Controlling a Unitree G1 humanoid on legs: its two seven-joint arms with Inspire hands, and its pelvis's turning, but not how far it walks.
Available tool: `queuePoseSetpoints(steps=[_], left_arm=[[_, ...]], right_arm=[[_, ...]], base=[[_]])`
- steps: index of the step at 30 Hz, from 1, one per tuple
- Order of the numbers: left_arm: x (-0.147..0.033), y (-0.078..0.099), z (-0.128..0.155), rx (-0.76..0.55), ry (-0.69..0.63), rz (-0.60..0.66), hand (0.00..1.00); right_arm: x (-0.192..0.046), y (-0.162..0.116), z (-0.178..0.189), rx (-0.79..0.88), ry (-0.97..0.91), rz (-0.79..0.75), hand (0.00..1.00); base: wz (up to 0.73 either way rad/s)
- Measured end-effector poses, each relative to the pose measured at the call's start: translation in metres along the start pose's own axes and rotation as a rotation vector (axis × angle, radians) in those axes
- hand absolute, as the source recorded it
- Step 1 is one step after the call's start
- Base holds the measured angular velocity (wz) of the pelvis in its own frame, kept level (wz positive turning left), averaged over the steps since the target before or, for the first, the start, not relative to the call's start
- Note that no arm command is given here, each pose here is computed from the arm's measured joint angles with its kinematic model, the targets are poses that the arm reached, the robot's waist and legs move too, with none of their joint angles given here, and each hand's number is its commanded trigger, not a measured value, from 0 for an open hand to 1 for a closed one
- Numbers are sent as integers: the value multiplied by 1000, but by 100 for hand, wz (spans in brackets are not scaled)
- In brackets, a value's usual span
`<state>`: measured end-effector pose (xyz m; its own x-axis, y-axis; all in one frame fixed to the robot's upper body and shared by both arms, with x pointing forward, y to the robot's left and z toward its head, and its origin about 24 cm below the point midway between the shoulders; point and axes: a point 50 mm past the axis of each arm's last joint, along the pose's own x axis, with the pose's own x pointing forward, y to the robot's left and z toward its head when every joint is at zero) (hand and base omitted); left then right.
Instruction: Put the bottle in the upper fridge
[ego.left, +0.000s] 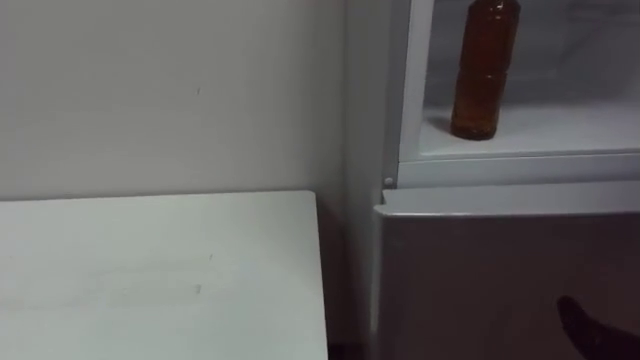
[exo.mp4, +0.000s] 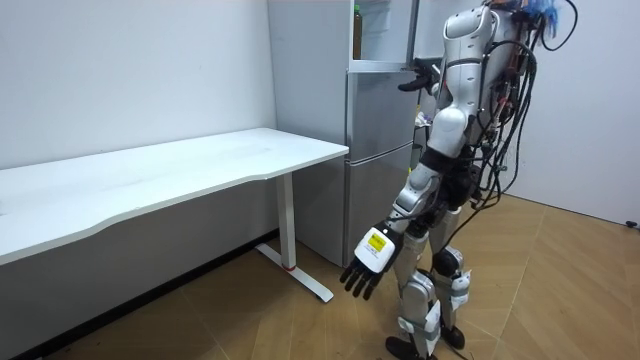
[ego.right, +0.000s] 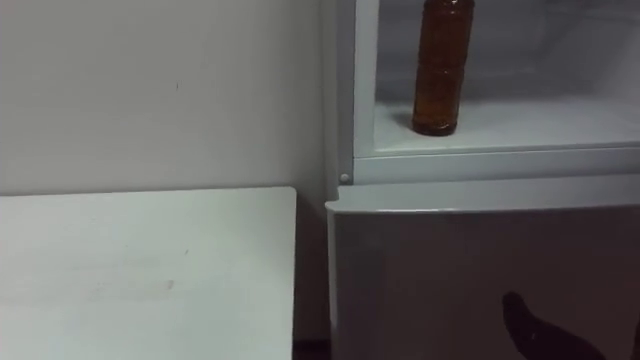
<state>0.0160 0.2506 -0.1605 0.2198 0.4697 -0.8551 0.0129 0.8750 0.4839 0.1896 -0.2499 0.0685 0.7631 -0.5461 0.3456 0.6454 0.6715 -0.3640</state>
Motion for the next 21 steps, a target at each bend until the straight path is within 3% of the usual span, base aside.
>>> queuePoseSetpoints(steps=[11,21], left_arm=[[0,-7,10,-45,-31,-22,0],[-1,-6,15,-94,-63,-4,0]], right_arm=[[-68,16,-96,-221,426,236,0],[-122,8,-138,-359,672,395,0]], base=[[2],[1]])
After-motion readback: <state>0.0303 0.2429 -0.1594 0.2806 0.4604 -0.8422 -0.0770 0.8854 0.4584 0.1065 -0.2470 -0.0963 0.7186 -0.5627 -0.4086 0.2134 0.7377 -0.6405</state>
